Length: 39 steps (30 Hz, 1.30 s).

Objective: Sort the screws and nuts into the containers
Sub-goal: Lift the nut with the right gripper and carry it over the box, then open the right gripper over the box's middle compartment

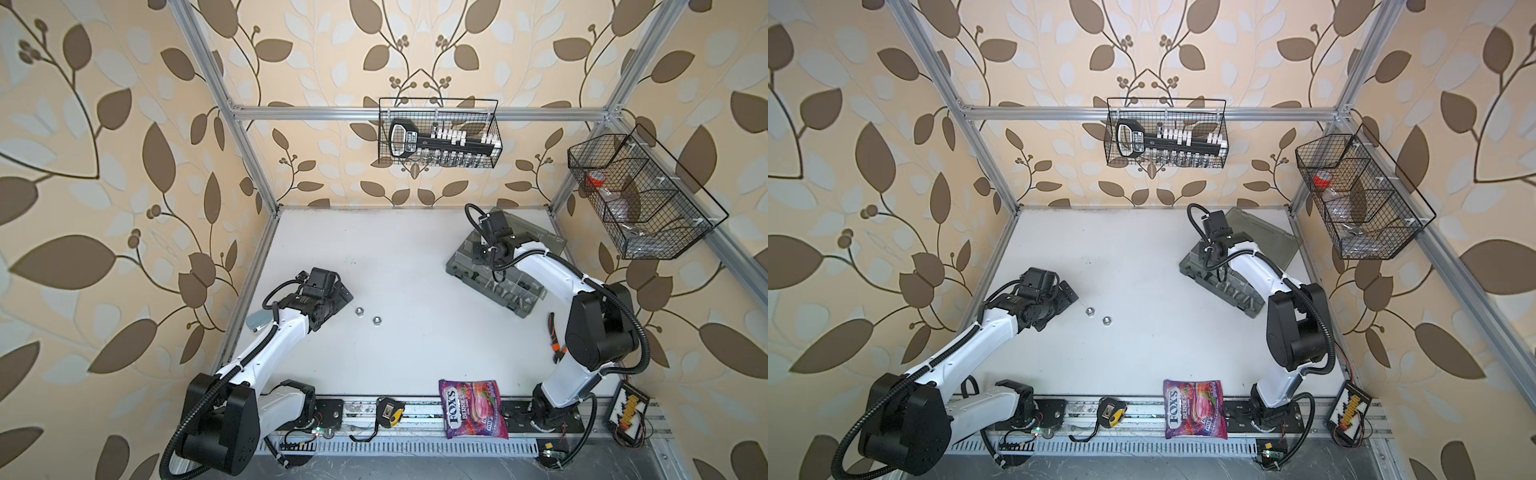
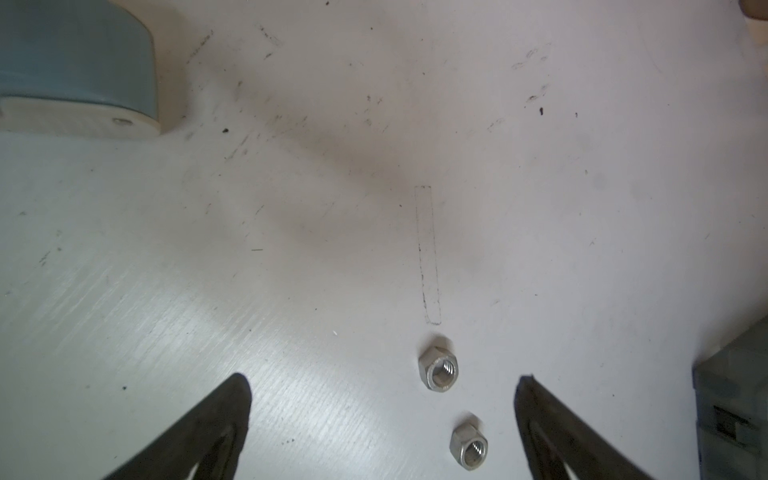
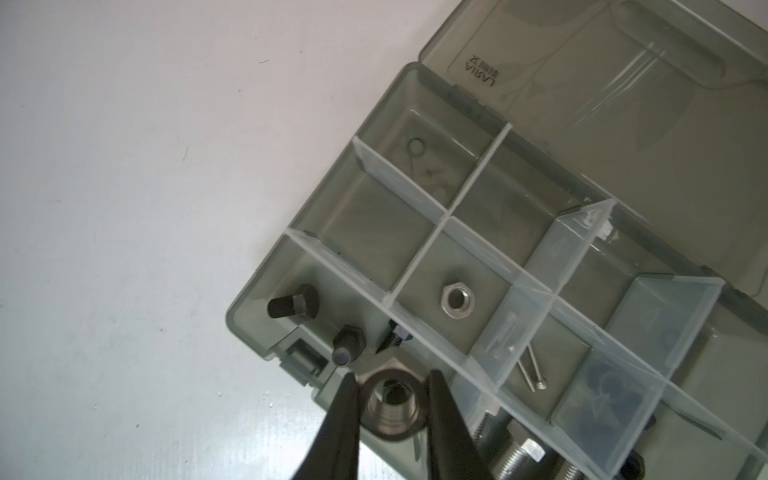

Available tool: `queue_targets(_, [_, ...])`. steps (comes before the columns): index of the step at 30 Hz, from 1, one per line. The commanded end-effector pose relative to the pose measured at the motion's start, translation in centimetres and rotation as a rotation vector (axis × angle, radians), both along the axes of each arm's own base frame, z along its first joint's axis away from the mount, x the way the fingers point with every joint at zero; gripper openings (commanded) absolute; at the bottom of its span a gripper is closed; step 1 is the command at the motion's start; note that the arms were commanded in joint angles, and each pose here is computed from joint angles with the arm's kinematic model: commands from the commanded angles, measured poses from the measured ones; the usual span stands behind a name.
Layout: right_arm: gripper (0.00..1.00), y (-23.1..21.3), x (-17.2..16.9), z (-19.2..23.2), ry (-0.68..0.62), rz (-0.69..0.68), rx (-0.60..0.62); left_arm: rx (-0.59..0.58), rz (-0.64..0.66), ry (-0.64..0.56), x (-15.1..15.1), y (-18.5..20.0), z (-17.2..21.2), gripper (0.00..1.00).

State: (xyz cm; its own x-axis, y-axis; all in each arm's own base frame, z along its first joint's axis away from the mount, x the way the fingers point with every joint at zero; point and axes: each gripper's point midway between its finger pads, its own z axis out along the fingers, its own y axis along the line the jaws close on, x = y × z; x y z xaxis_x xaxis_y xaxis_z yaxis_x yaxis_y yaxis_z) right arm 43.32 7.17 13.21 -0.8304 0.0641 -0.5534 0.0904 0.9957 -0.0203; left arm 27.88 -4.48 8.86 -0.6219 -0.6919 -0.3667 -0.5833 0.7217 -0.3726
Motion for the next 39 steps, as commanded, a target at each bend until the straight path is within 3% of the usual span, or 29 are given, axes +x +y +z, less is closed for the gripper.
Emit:
queue_targets(1, [0.07, -1.0, 0.1, -0.4, 0.005, 0.001, 0.006, -0.012, -0.021, -0.038, 1.0, -0.7, 1.3, 0.99])
queue_targets(24, [0.09, -3.6, 1.7, -4.8, 0.089, -0.047, -0.011, -0.008, -0.020, -0.030, 0.7, -0.5, 1.2, 0.99])
queue_targets(30, [0.15, -4.0, 2.1, -5.6, 0.102, -0.055, -0.019, -0.008, -0.020, -0.031, 0.7, -0.5, 1.2, 0.99])
queue_targets(39, [0.32, -4.3, 2.2, -5.5, 0.098, -0.064, -0.030, -0.002, -0.016, -0.034, 0.6, -0.4, 1.3, 0.99])
